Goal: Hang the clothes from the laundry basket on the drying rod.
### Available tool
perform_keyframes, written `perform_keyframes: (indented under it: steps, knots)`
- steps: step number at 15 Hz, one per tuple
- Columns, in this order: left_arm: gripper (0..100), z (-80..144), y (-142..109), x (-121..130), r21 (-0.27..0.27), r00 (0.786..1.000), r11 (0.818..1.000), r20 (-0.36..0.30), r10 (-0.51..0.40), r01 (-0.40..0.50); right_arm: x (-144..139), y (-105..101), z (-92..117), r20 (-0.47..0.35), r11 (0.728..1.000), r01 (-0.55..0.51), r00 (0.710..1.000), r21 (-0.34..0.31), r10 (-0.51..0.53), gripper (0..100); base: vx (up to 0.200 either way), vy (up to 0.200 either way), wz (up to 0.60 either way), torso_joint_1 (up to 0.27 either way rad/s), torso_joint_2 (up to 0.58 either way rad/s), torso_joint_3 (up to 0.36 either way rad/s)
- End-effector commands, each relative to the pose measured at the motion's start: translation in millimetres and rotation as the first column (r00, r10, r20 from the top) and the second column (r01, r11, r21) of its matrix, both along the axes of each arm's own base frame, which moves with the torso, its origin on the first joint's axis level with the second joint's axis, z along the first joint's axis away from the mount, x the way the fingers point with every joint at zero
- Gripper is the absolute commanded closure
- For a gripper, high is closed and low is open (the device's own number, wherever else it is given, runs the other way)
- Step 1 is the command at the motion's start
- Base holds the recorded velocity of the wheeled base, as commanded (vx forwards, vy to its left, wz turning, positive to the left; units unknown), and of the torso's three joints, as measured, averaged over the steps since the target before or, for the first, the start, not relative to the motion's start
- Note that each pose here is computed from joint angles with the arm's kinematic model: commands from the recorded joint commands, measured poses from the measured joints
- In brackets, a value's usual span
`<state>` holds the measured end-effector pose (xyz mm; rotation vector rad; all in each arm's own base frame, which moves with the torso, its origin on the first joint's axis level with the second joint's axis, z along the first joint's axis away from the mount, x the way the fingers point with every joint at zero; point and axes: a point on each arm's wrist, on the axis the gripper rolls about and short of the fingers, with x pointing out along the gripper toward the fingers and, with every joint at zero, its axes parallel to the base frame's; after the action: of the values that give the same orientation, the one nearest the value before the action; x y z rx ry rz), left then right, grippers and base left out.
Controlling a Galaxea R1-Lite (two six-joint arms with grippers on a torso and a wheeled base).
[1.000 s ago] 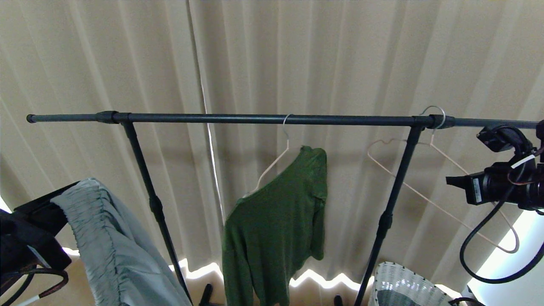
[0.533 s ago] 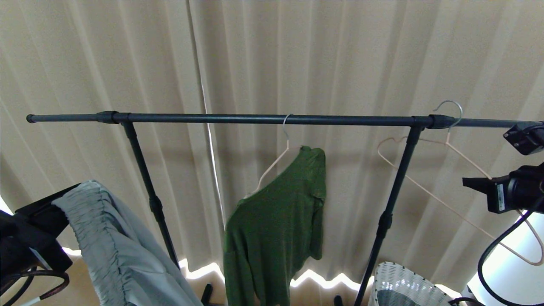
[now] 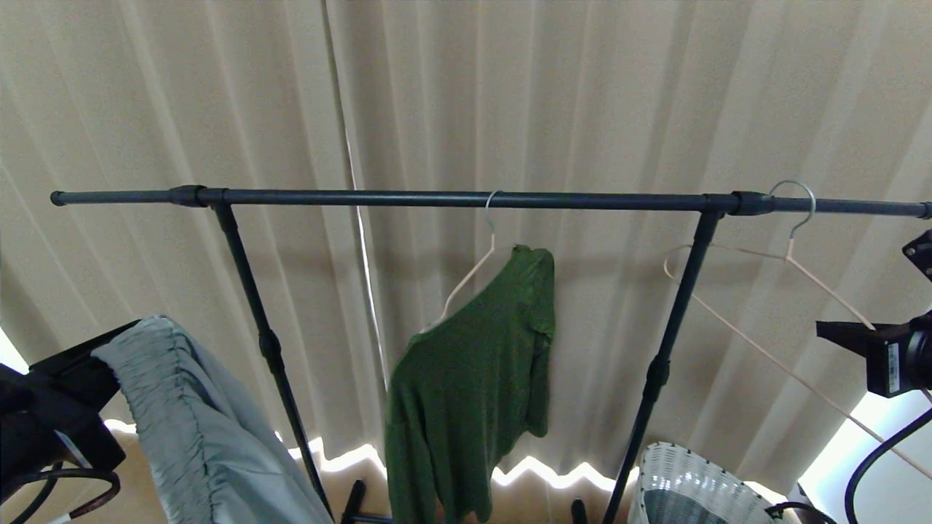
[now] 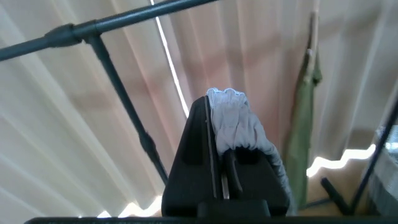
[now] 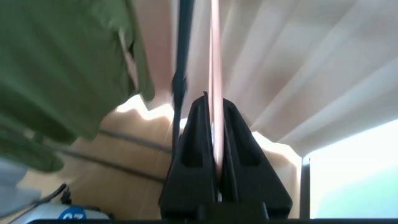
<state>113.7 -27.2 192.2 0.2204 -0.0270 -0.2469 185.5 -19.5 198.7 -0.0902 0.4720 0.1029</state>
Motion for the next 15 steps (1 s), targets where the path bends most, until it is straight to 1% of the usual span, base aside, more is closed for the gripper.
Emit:
perform_keyframes:
  steps: [1,4,5,6,7,8,11,12,13,14,15]
  knots:
    - [100,0.0,0.2,-1.2,-0.003,1.000,1.000,0.004,-0.001,0.001,-10.8,1.3,-0.8,0.012,1.000,0.005,1.000,-0.004,-0.005,100,-0.200,0.000,0.00,0.002,0.00,0.007]
    - [100,-0.3,-0.1,0.0,0.008,1.000,1.000,0.003,-0.001,0.001,-16.9,2.0,-0.8,0.021,1.000,0.009,1.000,-0.007,-0.009,100,-0.200,0.000,0.00,-0.009,0.00,0.005]
    - [100,1.9,-0.7,0.3,0.024,1.000,1.000,0.015,-0.007,0.006,-19.7,2.4,-1.3,0.023,1.000,0.008,1.000,-0.007,-0.007,100,-0.200,0.000,0.00,0.002,0.01,0.002]
    - [100,2.0,-0.9,1.0,0.054,1.000,0.999,0.021,-0.007,0.006,-23.3,2.9,-0.8,0.029,1.000,0.007,1.000,-0.005,-0.007,100,0.000,0.000,0.00,0.000,0.00,0.000]
    - [100,1.8,-1.1,1.9,0.067,1.000,0.998,0.021,-0.007,0.006,-24.5,3.0,-1.2,0.030,1.000,0.007,1.000,-0.005,-0.007,100,0.000,0.000,0.00,0.000,0.00,0.000]
    - [100,-0.6,-1.6,5.8,0.109,1.000,0.994,0.011,-0.005,0.004,-28.1,3.5,0.5,0.046,1.000,0.004,0.999,-0.006,-0.004,100,0.000,0.000,0.00,0.000,0.00,0.000]
    - [100,-1.1,-3.8,16.1,0.155,1.000,0.988,-0.009,0.000,0.002,-31.2,6.0,7.6,0.082,1.000,-0.014,0.996,-0.006,0.015,100,0.000,0.000,0.00,0.000,0.00,0.000]
    - [100,-0.1,-4.9,21.0,0.160,1.000,0.987,-0.016,0.003,0.000,-32.1,7.0,8.4,0.087,1.000,-0.024,0.996,-0.003,0.024,100,0.000,0.000,0.00,0.000,0.00,0.000]
    - [100,4.6,-7.2,34.3,0.162,0.999,0.987,-0.025,0.019,-0.015,-33.2,11.7,11.0,0.101,0.997,-0.070,0.993,0.015,0.068,100,0.000,0.000,0.00,0.000,0.00,0.000]
    - [100,6.4,-7.8,38.0,0.161,0.999,0.987,-0.025,0.029,-0.024,-32.8,14.2,12.5,0.106,0.995,-0.089,0.991,0.033,0.085,100,0.000,0.000,0.00,0.000,0.00,0.000]
    - [100,12.8,-10.1,53.1,0.167,0.995,0.982,-0.027,0.091,-0.086,-34.3,26.3,19.8,0.135,0.981,-0.155,0.981,0.114,0.139,100,0.000,0.000,0.00,0.000,0.00,0.000]
